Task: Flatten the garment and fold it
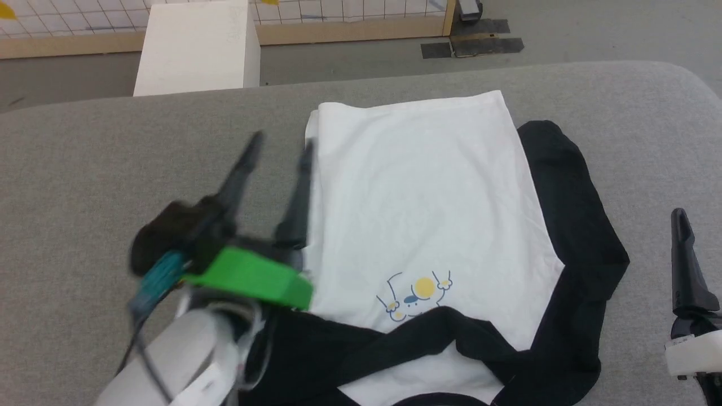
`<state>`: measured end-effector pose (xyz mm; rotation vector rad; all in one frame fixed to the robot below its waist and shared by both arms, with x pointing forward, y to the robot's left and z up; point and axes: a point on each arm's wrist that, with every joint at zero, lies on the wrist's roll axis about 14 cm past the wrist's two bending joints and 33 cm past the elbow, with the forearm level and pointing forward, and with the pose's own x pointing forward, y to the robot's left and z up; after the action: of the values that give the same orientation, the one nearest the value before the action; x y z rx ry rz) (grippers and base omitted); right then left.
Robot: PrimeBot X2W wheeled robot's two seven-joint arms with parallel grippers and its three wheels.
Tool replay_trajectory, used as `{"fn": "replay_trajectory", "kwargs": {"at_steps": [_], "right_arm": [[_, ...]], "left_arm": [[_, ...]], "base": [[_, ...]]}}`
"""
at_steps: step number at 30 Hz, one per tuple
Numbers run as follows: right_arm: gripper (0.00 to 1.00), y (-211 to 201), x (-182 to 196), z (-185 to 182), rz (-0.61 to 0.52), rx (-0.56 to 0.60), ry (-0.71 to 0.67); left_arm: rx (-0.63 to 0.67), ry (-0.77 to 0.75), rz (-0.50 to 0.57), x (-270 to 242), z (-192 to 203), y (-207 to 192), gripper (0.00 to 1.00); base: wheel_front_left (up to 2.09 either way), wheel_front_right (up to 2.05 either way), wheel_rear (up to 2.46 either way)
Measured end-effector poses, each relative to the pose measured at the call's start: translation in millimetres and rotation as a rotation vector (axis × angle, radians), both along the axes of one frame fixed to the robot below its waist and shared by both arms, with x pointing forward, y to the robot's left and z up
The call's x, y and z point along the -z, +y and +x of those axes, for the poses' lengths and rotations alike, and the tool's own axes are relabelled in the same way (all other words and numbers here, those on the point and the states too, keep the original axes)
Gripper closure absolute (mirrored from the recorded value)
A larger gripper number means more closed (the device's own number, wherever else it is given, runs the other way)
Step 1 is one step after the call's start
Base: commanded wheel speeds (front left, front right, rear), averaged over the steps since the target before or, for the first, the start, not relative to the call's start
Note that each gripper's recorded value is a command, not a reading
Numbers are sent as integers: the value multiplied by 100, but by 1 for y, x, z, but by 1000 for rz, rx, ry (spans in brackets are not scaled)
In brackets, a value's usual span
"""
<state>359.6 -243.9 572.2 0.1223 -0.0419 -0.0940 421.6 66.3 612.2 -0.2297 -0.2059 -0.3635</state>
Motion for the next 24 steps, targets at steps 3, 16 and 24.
{"fn": "replay_trajectory", "kwargs": {"at_steps": [3,16,24], "right_arm": [[0,2,2,-1,10,-6,4],[0,11,30,3,67,-38,67],[0,16,47,15,80,-50,104]], "left_arm": [[-133,6,-3,8,-11,41,0],[-360,36,79,39,-50,103,0],[-357,46,56,54,-42,98,0]], "base": [[0,0,0],[0,0,0],[0,0,0]]}}
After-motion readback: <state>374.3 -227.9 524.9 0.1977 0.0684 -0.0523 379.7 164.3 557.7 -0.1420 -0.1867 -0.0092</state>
